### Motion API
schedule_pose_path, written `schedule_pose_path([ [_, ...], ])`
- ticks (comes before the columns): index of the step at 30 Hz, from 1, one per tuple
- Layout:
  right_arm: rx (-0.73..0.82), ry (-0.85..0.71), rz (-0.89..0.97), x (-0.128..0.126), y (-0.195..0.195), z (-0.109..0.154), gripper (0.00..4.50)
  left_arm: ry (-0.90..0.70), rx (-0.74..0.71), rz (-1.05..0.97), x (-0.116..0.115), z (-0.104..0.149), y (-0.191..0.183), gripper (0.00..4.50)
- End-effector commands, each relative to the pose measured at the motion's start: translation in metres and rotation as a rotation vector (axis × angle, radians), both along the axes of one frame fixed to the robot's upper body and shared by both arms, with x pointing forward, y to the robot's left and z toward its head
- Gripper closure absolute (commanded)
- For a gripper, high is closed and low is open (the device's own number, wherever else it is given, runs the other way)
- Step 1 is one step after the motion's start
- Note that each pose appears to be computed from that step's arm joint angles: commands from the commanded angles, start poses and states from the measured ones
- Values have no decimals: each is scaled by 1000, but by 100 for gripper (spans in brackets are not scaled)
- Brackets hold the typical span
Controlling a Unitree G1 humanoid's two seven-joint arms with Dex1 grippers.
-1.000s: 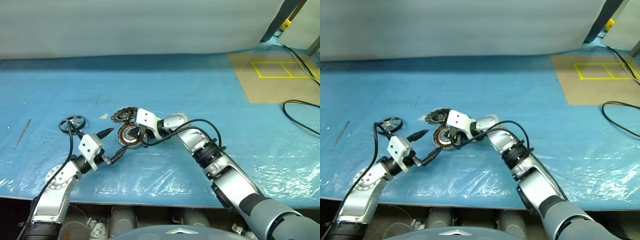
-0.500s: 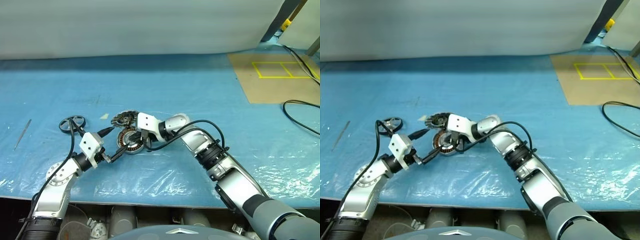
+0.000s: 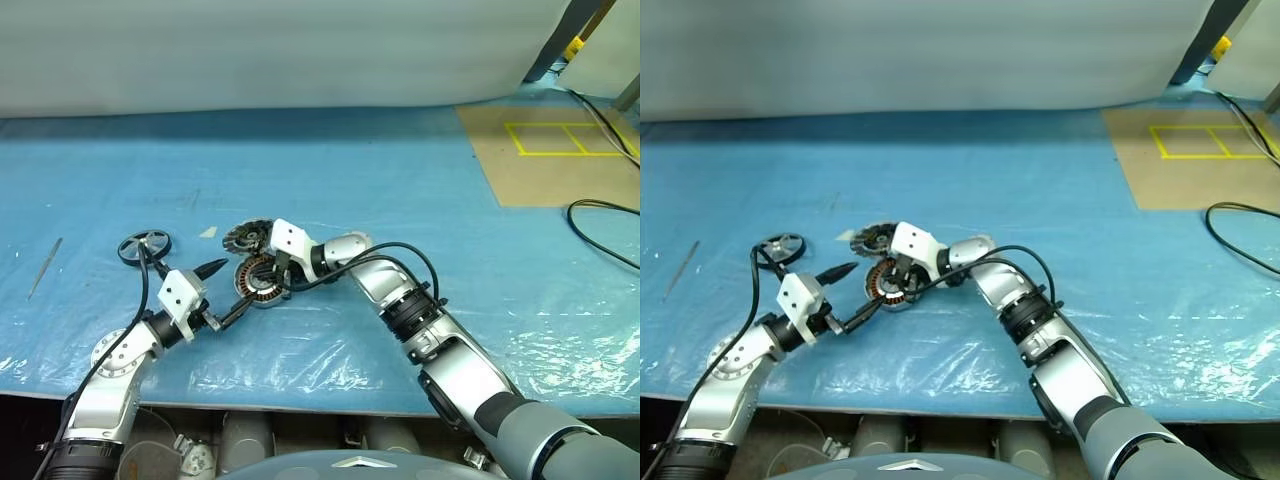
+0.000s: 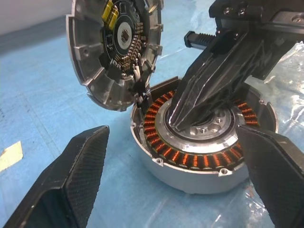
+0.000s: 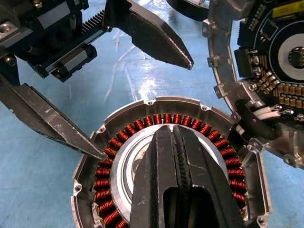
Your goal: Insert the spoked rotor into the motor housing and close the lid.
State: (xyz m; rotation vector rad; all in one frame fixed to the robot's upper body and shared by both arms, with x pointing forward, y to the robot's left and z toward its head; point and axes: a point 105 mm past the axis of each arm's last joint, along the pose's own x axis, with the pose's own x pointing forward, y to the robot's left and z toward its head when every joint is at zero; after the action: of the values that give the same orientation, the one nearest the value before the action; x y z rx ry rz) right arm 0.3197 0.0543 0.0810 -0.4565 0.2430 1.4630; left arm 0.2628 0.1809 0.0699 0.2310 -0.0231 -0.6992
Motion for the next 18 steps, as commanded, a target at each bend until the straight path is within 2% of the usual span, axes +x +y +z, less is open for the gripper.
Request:
schedule_pose_path([
  [1, -136, 15, 52, -8, -10, -26, 447, -45, -6, 16, -6, 8, 0, 0],
  [6, -112, 61, 96, -15, -7, -20, 447, -44, -13, 30, -9, 7, -2, 0],
  [9, -111, -6, 66, -6, -9, -16, 447, -47, -13, 30, -8, 9, -2, 0],
  [14, 106, -9, -26, 11, 0, 22, 447, -57, -7, 32, -4, 13, 3, 0],
  [18, 165, -9, -39, 14, -6, 33, 447, -70, 12, 41, 1, 21, 13, 0],
])
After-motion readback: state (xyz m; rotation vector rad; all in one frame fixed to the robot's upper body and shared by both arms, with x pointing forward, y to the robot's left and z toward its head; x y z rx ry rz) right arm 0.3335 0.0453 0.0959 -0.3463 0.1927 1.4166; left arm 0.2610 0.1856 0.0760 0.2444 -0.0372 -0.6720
